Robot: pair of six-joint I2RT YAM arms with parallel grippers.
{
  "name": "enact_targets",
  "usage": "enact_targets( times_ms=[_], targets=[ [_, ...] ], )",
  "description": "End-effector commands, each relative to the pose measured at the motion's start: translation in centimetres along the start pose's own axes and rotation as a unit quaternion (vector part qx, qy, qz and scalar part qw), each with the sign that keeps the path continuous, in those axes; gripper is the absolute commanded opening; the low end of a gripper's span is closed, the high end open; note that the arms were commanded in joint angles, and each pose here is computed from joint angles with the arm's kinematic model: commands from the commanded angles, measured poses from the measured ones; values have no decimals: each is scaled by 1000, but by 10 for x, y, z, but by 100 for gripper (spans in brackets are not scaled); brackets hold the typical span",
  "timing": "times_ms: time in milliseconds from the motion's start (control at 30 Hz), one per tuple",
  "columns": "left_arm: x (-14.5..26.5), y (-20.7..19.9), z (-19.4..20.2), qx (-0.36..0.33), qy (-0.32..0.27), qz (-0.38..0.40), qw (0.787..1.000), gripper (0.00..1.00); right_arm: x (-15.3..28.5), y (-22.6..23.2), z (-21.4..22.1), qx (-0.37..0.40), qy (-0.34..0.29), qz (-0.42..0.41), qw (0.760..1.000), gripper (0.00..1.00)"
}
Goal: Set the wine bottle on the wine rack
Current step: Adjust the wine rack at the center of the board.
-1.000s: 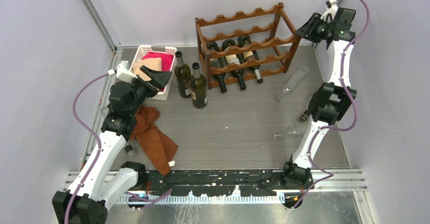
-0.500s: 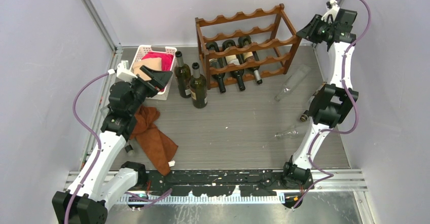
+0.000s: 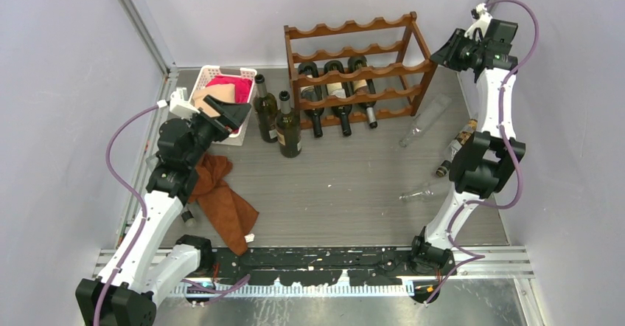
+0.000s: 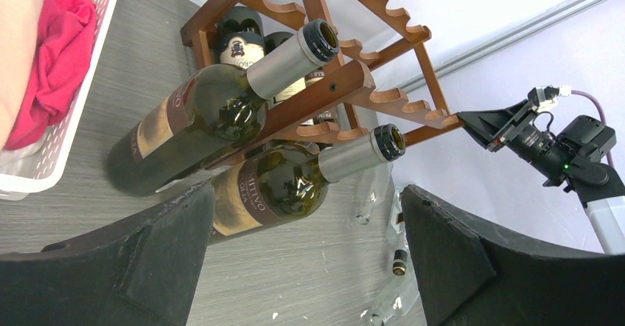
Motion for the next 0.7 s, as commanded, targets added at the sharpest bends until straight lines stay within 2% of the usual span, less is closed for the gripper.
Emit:
enact_targets(
  times_ms=[0, 367, 667],
  targets=[
    [5, -30, -34, -13, -46, 47, 998, 95, 32, 50, 5, 19, -3, -45, 999, 12],
    [6, -43, -41, -45, -34, 67, 996, 90, 47, 54, 26, 5, 10, -41, 999, 13],
    [11, -68, -40, -89, -3, 134, 987, 88, 66, 65, 45, -4, 22, -51, 998, 13]
  ],
)
Point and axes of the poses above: each gripper's point midway between its finger pads, its own x axis back along the fingers, its own y axis along the line the jaws close on, z = x × y, the point moved 2 cm from there along x, back along the fingers, and after that the axes turned 10 degrees about -x, right-handed, at the moved point
